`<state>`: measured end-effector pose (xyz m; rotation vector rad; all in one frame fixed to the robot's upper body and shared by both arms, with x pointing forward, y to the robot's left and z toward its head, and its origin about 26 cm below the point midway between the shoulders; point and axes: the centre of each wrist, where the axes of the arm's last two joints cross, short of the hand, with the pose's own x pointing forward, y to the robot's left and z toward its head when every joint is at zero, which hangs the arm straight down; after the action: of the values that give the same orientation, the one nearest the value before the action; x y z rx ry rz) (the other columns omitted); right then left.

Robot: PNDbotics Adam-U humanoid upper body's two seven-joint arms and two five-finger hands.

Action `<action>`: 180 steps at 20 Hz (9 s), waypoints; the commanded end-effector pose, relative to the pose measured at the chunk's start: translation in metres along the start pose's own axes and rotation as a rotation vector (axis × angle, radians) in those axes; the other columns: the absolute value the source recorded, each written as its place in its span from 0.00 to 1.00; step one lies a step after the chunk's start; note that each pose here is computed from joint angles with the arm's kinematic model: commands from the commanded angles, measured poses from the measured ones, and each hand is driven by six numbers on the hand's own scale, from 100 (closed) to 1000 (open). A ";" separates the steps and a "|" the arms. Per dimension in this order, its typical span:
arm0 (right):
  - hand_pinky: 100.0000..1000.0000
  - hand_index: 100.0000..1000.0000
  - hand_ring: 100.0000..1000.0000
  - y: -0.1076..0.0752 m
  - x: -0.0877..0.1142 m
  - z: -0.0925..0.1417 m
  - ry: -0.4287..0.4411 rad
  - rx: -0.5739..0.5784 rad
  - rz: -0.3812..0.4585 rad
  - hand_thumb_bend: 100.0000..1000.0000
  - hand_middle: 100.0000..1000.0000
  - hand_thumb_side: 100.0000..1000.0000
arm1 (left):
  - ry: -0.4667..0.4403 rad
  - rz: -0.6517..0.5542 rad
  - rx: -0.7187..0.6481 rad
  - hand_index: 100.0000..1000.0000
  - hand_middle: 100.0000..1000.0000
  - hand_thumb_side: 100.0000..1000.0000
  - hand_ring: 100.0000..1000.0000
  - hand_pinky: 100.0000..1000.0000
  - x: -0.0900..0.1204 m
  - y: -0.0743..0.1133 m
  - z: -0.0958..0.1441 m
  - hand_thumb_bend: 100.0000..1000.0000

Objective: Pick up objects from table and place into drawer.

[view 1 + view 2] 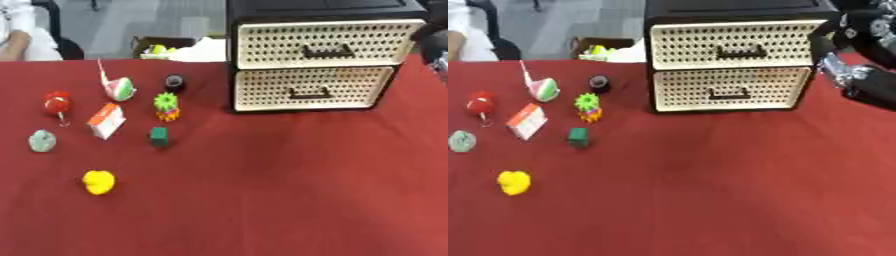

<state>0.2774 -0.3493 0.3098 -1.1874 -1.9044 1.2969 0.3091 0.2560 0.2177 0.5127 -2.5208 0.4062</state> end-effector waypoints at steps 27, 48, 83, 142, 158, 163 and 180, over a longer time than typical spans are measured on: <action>0.00 0.70 0.00 -0.022 -0.019 -0.070 0.019 0.219 -0.005 0.00 0.00 1.00 | -0.035 0.020 -0.058 0.75 0.57 0.80 0.54 0.41 0.009 -0.004 -0.006 0.00; 0.00 0.77 0.00 -0.014 -0.011 -0.080 0.006 0.379 -0.199 0.00 0.00 1.00 | -0.030 0.026 -0.053 0.75 0.57 0.80 0.54 0.41 0.009 -0.005 -0.006 0.00; 0.00 0.76 0.00 -0.012 -0.011 -0.066 -0.023 0.323 -0.226 0.00 0.00 1.00 | -0.027 0.030 -0.050 0.75 0.57 0.81 0.54 0.41 0.009 -0.006 -0.005 0.00; 0.00 0.76 0.00 0.011 -0.024 -0.067 0.073 0.374 -0.014 0.00 0.00 1.00 | -0.032 0.043 -0.053 0.74 0.57 0.81 0.53 0.41 0.010 -0.009 -0.006 0.00; 0.00 0.69 0.00 -0.005 -0.016 -0.067 0.041 0.307 -0.029 0.00 0.00 1.00 | -0.032 0.038 -0.051 0.74 0.57 0.81 0.53 0.41 0.010 -0.007 -0.006 0.00; 0.00 0.75 0.00 -0.022 -0.014 -0.066 0.041 0.203 -0.017 0.00 0.00 1.00 | -0.033 0.037 -0.052 0.74 0.57 0.81 0.53 0.41 0.010 -0.007 -0.007 0.00; 0.00 0.79 0.00 -0.010 -0.014 -0.066 0.049 0.212 0.096 0.00 0.00 1.00 | -0.035 0.046 -0.054 0.74 0.57 0.81 0.53 0.41 0.011 -0.009 -0.007 0.00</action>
<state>0.3375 -0.3295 0.3345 -1.1405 -1.6626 1.4554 0.3103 0.2487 0.2221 0.4586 -2.5380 0.3525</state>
